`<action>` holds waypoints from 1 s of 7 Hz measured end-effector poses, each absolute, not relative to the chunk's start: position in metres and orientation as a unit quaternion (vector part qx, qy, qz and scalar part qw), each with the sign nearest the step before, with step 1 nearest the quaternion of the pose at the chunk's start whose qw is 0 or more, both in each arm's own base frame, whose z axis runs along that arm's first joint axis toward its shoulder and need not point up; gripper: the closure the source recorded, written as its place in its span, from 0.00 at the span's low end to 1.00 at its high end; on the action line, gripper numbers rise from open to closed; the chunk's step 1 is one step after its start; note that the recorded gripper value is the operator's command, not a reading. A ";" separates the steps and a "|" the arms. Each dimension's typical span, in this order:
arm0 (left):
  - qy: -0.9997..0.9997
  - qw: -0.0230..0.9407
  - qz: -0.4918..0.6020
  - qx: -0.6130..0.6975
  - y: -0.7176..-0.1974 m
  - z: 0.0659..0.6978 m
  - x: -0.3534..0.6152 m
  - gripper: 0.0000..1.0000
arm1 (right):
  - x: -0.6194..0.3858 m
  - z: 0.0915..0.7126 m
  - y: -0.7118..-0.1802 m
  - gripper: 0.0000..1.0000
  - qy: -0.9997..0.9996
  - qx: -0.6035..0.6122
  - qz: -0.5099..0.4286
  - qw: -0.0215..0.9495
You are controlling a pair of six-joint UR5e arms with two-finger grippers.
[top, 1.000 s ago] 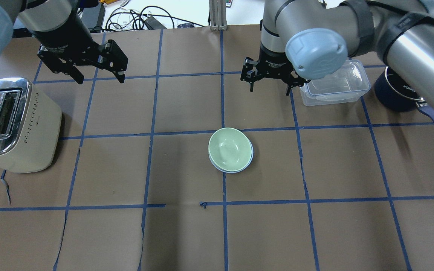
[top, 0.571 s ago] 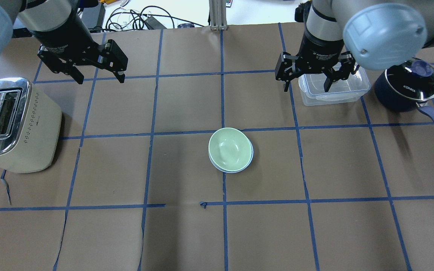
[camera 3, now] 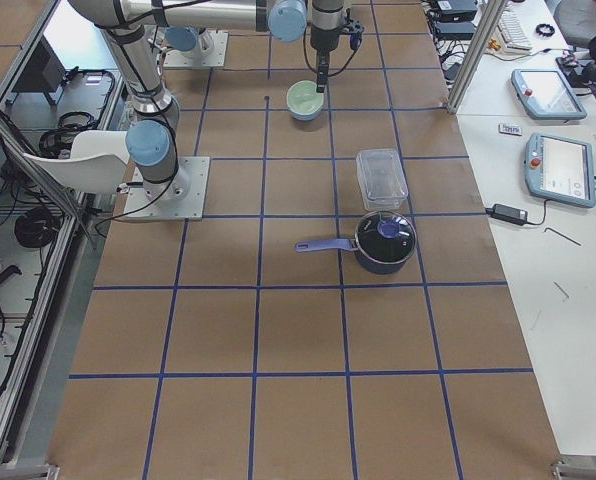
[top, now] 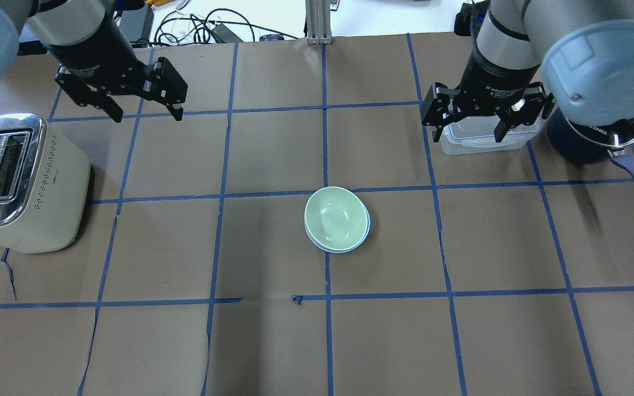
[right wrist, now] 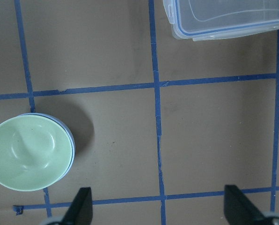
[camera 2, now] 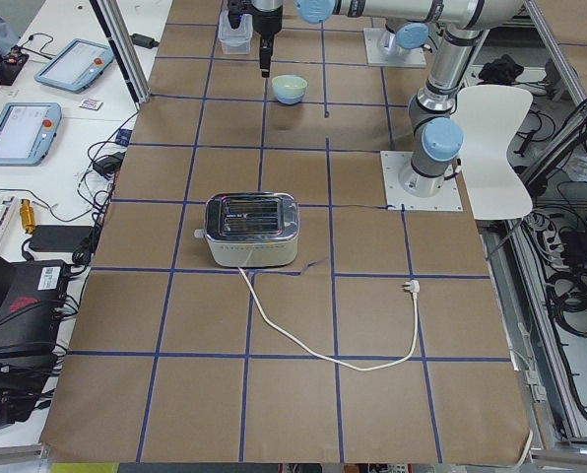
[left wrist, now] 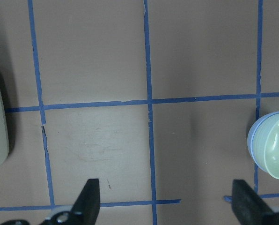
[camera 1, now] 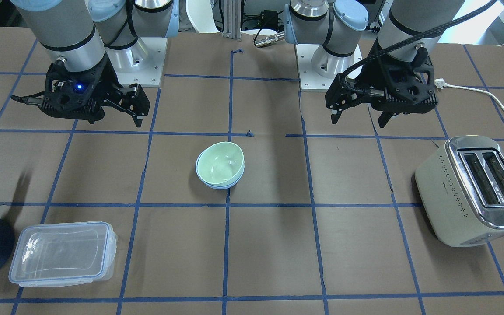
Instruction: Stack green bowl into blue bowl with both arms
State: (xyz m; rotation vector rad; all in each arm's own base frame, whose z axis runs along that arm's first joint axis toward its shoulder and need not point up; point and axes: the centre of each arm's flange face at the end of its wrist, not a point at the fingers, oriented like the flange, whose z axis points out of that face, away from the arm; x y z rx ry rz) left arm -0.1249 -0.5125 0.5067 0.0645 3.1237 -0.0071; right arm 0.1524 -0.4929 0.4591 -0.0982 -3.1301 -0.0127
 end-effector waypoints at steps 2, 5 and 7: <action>1.000 0.008 -0.002 0.020 -0.513 0.506 -0.125 0.00 | 0.146 0.464 -0.491 0.00 -0.999 -0.036 0.001 0.004; 1.000 0.008 -0.002 0.020 -0.513 0.507 -0.124 0.00 | 0.139 0.474 -0.484 0.00 -0.999 -0.048 0.009 0.000; 1.000 0.008 -0.003 0.020 -0.513 0.507 -0.124 0.00 | 0.139 0.482 -0.477 0.00 -0.999 -0.049 0.013 -0.001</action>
